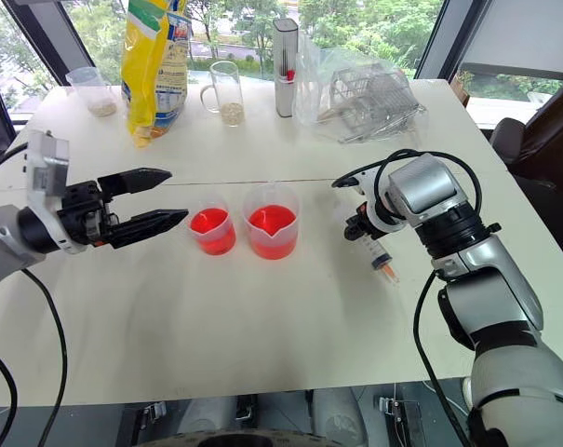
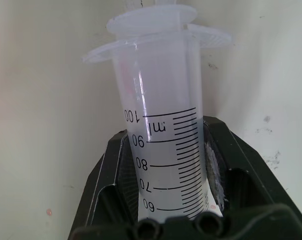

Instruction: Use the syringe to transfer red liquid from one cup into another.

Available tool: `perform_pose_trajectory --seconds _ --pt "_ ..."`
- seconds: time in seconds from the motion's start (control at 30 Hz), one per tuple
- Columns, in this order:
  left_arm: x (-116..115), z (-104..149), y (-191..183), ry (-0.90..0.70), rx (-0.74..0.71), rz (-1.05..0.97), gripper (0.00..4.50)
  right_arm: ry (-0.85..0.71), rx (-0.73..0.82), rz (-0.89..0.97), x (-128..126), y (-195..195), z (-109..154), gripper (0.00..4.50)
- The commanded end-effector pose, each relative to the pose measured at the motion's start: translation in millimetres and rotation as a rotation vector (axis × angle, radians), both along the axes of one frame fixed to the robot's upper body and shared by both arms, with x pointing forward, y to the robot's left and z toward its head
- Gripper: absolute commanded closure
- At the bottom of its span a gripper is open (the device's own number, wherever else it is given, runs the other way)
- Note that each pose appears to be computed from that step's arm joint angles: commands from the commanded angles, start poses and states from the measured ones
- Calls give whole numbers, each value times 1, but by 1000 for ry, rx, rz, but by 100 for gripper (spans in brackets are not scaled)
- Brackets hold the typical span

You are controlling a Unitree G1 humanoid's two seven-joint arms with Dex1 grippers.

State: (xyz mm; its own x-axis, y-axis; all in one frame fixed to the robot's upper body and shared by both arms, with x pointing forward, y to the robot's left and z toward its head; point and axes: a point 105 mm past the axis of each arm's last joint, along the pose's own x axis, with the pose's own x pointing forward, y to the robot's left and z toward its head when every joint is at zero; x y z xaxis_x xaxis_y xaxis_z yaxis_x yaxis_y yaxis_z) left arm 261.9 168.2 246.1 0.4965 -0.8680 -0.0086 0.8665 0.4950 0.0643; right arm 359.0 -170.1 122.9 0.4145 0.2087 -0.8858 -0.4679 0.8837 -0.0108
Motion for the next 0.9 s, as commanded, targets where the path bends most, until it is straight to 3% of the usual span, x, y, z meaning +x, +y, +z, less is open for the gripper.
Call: perform_pose_trajectory --seconds 0.03,0.17,0.27,0.37,0.43,0.53,0.7,0.9 --pt "2 11 2 -51 14 -10 0 -38 24 -10 -2 0 8 308" --pt "6 14 5 -51 19 -20 0 -281 98 29 10 3 54 308" --pt "11 19 6 -50 14 -26 0 -649 219 96 17 11 123 308" --pt "16 27 10 -58 14 -40 0 -935 360 240 0 35 178 308" --pt "20 34 9 -68 3 -58 0 -1055 446 330 -14 49 197 308" --pt "25 42 8 -85 6 -87 0 -1145 578 434 -31 70 211 308" --pt "29 55 3 -105 -1 -145 0 -1198 730 540 -45 92 213 308" --pt "39 71 -21 -144 -19 -232 0 -1162 777 696 -47 118 151 308"
